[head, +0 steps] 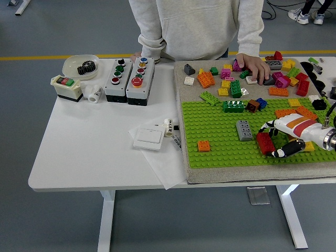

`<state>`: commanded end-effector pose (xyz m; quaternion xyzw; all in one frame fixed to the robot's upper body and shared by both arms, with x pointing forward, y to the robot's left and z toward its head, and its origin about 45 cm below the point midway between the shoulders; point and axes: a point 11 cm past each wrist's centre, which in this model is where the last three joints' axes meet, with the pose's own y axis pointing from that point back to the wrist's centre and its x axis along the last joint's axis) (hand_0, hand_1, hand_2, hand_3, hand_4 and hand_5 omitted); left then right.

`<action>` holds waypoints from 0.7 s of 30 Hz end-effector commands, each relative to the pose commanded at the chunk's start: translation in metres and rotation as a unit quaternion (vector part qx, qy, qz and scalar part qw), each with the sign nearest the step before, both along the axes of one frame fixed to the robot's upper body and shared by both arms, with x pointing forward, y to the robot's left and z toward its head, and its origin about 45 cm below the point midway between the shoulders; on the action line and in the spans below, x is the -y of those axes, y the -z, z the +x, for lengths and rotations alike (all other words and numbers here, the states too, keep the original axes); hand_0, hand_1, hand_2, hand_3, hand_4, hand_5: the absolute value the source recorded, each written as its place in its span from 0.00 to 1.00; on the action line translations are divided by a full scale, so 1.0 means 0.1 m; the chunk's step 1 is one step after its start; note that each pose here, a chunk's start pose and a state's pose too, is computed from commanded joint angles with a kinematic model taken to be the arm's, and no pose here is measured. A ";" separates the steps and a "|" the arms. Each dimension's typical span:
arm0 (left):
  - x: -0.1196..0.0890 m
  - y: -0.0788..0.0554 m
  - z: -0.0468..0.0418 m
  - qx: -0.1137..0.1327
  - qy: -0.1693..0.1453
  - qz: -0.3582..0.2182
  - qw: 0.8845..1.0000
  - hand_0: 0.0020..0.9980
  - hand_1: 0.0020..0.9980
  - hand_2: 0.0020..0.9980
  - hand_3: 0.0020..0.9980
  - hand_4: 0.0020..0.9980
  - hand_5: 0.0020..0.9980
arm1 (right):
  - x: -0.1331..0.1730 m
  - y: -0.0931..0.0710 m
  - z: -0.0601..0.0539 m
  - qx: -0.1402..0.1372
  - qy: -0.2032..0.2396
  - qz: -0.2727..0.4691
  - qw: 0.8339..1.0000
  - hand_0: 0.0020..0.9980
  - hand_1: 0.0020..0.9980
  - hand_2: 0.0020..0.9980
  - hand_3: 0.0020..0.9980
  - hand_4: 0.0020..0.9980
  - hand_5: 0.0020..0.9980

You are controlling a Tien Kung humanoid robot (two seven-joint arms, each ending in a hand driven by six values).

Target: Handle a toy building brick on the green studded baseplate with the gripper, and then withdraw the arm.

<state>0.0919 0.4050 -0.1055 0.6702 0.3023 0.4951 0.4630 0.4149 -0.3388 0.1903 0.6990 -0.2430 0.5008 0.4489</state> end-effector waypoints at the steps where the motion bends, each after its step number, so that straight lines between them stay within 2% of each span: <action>1: 0.00 0.00 0.000 0.000 0.000 0.000 1.000 0.73 0.73 0.74 0.60 0.67 0.61 | -0.01 0.01 0.00 -0.001 0.000 0.000 1.000 0.62 0.56 0.57 0.55 0.78 0.45; 21: 0.00 0.00 0.003 0.000 0.001 0.000 1.000 0.73 0.73 0.74 0.60 0.67 0.61 | -0.01 0.07 -0.02 -0.015 0.006 0.003 1.000 0.62 0.56 0.57 0.56 0.79 0.45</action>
